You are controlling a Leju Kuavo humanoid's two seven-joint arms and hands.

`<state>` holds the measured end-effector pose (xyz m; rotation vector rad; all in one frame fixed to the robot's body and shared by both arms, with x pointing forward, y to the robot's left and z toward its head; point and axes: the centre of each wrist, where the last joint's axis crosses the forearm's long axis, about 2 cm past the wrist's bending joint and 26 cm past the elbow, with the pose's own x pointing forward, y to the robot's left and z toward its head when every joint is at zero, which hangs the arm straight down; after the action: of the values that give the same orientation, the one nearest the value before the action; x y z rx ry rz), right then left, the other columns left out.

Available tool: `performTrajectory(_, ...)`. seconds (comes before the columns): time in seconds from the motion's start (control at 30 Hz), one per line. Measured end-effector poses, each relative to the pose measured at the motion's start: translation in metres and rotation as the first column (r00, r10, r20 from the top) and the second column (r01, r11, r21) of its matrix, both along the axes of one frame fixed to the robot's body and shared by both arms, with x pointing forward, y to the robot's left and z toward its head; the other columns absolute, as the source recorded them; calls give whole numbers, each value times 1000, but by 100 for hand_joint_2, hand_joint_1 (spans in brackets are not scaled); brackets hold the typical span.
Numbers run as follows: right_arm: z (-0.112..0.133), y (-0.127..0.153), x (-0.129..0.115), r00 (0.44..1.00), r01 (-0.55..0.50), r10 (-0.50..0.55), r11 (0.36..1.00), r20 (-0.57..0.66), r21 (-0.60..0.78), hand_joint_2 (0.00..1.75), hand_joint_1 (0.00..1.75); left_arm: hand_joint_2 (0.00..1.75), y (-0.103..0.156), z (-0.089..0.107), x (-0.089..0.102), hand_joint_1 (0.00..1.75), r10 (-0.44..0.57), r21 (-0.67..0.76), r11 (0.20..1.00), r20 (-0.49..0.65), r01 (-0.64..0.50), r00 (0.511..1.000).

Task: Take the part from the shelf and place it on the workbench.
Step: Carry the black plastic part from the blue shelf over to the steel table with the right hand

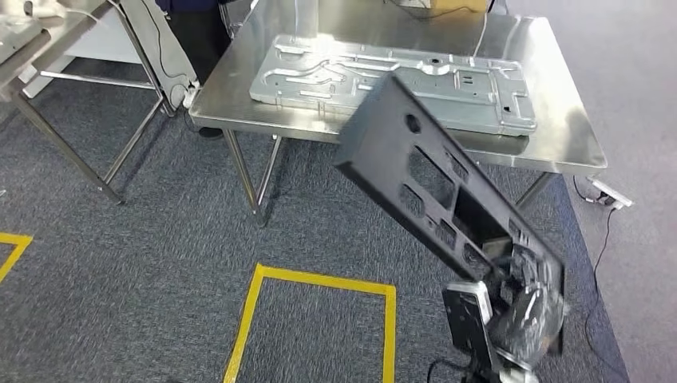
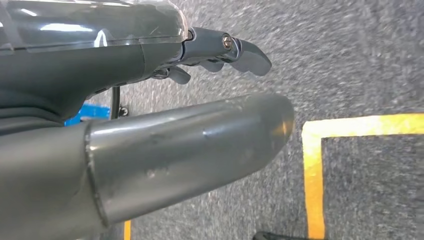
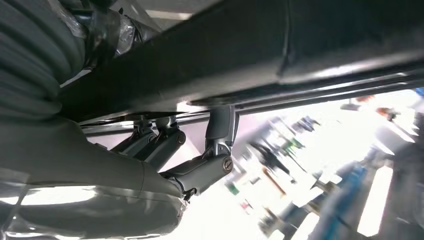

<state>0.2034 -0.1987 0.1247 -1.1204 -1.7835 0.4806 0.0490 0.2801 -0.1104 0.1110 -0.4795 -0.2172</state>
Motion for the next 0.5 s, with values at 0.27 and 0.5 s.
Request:
performTrajectory(0.27,-6,-6,43,996,-18,5,987,-86,-158,175,175,0,-1,1,11,0,-66,-1,998,-4,66,998)
performTrajectory(0.5,-6,5,63,984,-106,69,967,-166,-230,175,175,0,-2,3,21,0,-91,-4,996,5,91,996)
